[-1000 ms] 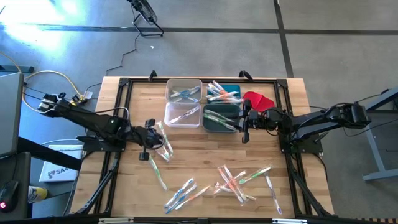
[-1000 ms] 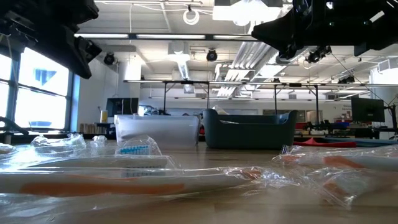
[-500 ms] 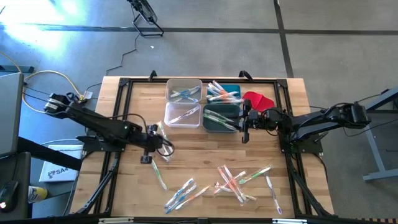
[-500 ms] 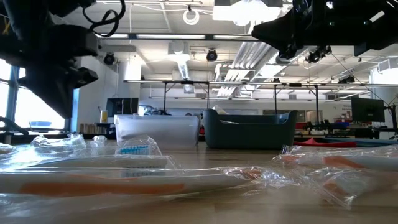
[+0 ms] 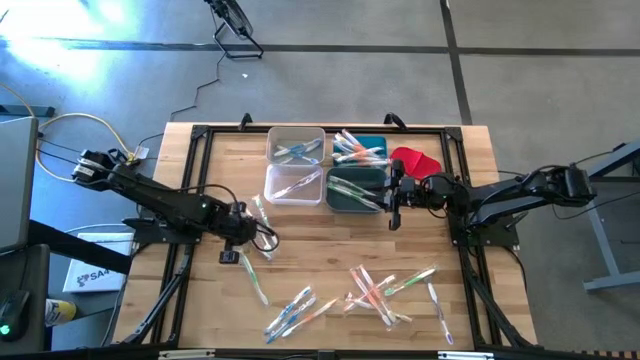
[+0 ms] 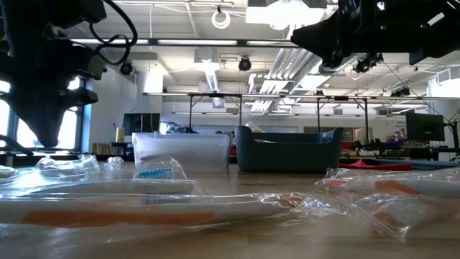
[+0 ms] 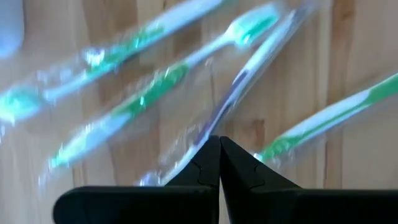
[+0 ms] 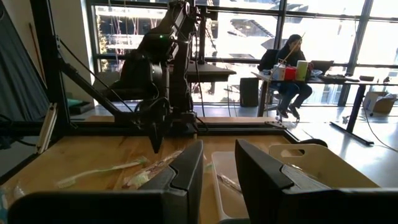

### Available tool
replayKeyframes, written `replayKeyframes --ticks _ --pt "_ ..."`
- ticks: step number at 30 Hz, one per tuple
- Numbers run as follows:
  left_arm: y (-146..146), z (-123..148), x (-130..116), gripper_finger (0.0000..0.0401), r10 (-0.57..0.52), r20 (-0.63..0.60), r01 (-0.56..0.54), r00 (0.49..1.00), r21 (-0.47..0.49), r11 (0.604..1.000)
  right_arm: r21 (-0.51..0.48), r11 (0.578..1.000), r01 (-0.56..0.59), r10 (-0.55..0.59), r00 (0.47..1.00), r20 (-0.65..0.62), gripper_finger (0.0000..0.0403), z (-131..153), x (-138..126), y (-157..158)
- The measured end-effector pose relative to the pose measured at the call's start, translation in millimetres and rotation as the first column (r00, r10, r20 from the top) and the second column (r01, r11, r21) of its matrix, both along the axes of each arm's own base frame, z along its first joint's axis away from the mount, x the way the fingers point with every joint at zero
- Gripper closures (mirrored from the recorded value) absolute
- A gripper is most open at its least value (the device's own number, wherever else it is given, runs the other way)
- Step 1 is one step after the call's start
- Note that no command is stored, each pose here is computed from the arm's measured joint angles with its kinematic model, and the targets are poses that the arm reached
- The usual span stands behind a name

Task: Pick & Place Toothbrushes
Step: Put the purple toothbrush into the transparent bin

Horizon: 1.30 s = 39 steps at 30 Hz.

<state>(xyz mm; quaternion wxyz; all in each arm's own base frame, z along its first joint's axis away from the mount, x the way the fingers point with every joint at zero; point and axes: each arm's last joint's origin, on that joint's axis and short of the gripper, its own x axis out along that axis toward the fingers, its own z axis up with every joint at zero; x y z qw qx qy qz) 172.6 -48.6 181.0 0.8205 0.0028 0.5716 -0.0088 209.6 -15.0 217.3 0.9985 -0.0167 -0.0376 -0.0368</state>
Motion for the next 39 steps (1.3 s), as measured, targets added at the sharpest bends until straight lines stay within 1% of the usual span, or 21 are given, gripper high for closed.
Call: replayKeyframes --ticks 2,7,11,14,22,26,31,39 --pt "0.5 -0.4 -0.9 0.0401 0.019 -0.009 -0.019 1.000 0.003 1.000 0.000 1.000 0.000 0.000 1.000 0.000 0.0316 0.0 0.0 0.0" --pt "0.1 0.4 1.2 0.0401 0.025 0.016 -0.025 1.000 0.002 1.000 0.000 1.000 0.000 0.000 1.000 0.000 0.0316 0.0 0.0 0.0" --pt "1.3 0.4 1.2 0.0395 0.056 0.026 -0.057 0.998 0.033 0.998 0.000 1.000 0.000 0.000 1.000 0.000 0.0316 0.0 0.0 0.0" --pt "2.0 0.1 0.4 0.0374 0.074 0.020 -0.075 0.997 0.041 0.996 0.000 1.000 0.000 0.000 1.000 0.000 0.0316 0.0 0.0 0.0" --pt "2.7 -0.6 -1.5 0.0283 0.075 0.000 -0.075 0.997 0.052 0.996 0.000 1.000 0.000 0.000 1.000 0.000 0.0316 0.0 0.0 0.0" --pt "2.7 -0.8 -1.7 0.0248 0.075 -0.002 -0.075 0.997 0.053 0.996 0.001 1.000 0.000 0.000 1.000 -0.002 0.0316 -0.2 0.0 0.0" --pt "2.7 -0.8 -1.7 0.0230 0.076 -0.002 -0.075 0.997 0.053 0.996 0.001 1.000 0.000 0.000 1.000 -0.008 0.0316 -0.8 0.1 0.0" --pt "2.6 -1.0 -1.5 0.0228 0.075 -0.002 -0.075 0.997 0.052 0.996 0.001 1.000 0.000 0.000 1.000 -0.008 0.0316 -0.8 0.1 0.0"
